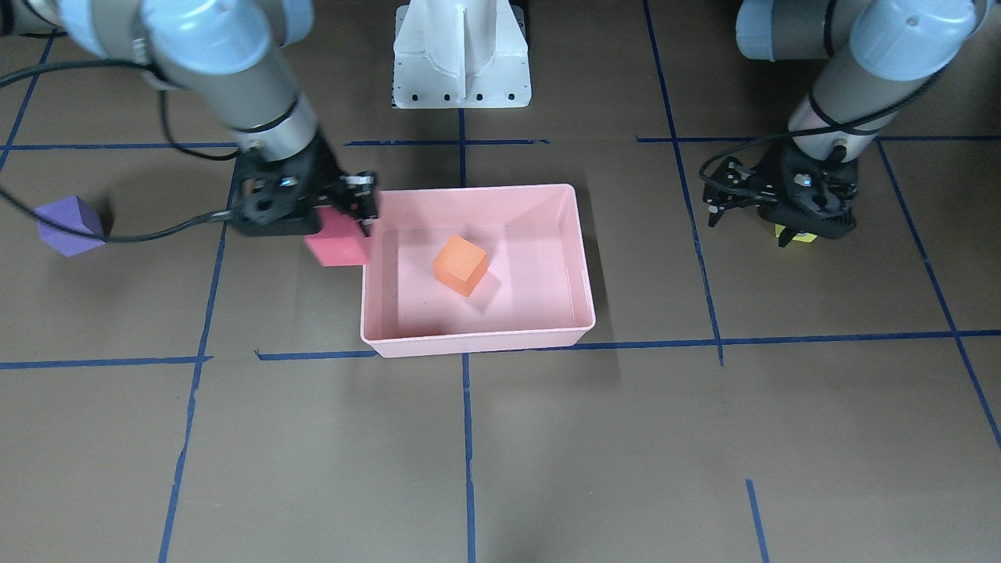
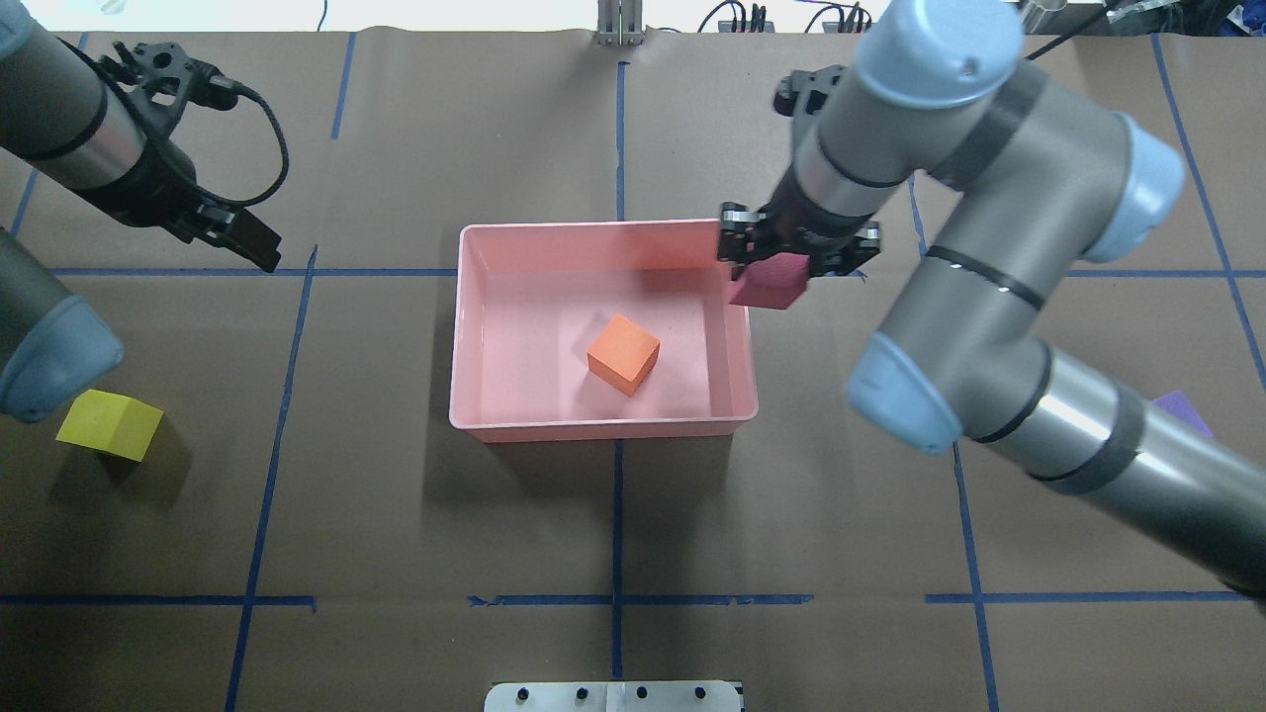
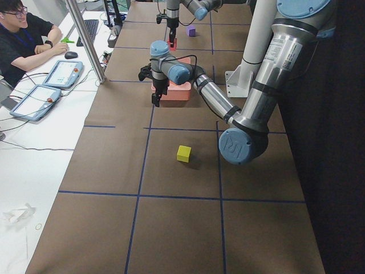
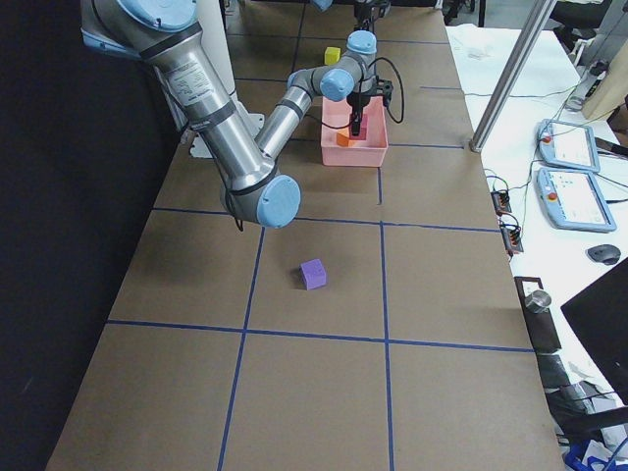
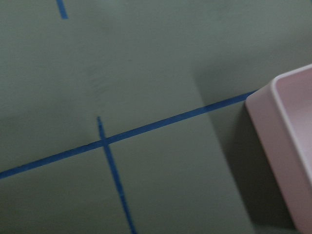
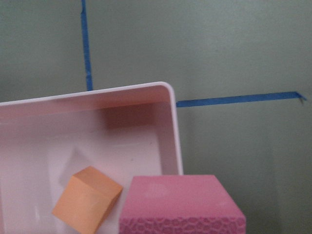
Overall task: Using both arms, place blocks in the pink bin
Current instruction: 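Carry the pink cube with the right gripper into the bin while the left gripper withdraws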
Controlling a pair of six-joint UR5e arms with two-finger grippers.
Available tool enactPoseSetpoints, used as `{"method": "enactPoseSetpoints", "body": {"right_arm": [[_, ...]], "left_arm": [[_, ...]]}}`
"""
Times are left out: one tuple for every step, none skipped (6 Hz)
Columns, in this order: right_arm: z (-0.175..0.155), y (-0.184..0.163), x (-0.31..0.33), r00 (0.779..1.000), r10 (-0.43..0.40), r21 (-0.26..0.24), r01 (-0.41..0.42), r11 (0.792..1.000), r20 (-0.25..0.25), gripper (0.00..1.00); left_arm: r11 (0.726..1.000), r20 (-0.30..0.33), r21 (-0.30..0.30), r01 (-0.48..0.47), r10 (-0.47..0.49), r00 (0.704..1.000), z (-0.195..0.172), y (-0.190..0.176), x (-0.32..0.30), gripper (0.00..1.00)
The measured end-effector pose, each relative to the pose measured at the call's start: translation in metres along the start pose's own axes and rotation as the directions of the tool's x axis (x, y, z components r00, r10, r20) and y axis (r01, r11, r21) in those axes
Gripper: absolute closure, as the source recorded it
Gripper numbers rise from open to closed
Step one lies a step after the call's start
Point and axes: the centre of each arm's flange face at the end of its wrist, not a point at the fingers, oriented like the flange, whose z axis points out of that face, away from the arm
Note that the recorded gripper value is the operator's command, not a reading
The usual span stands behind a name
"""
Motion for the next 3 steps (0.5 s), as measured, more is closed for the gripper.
{"method": "enactPoseSetpoints", "body": {"right_arm": [[0.007,0.007,-0.029,1.000,0.014,0.020,-0.014,1.000,-0.008,0.00],[0.011,0.009,-0.043,1.000,0.016,0.030,-0.016,0.999,-0.015,0.00],[0.012,0.007,-0.045,1.000,0.012,0.032,-0.011,0.999,-0.024,0.00]], "left_arm": [[1.000,0.005,-0.008,-0.013,0.013,1.000,0.005,0.009,-0.013,0.00],[1.000,0.006,-0.017,-0.023,0.023,1.000,0.011,0.029,-0.036,0.00],[1.000,0.005,-0.019,-0.020,0.020,1.000,0.016,0.059,-0.064,0.00]]}}
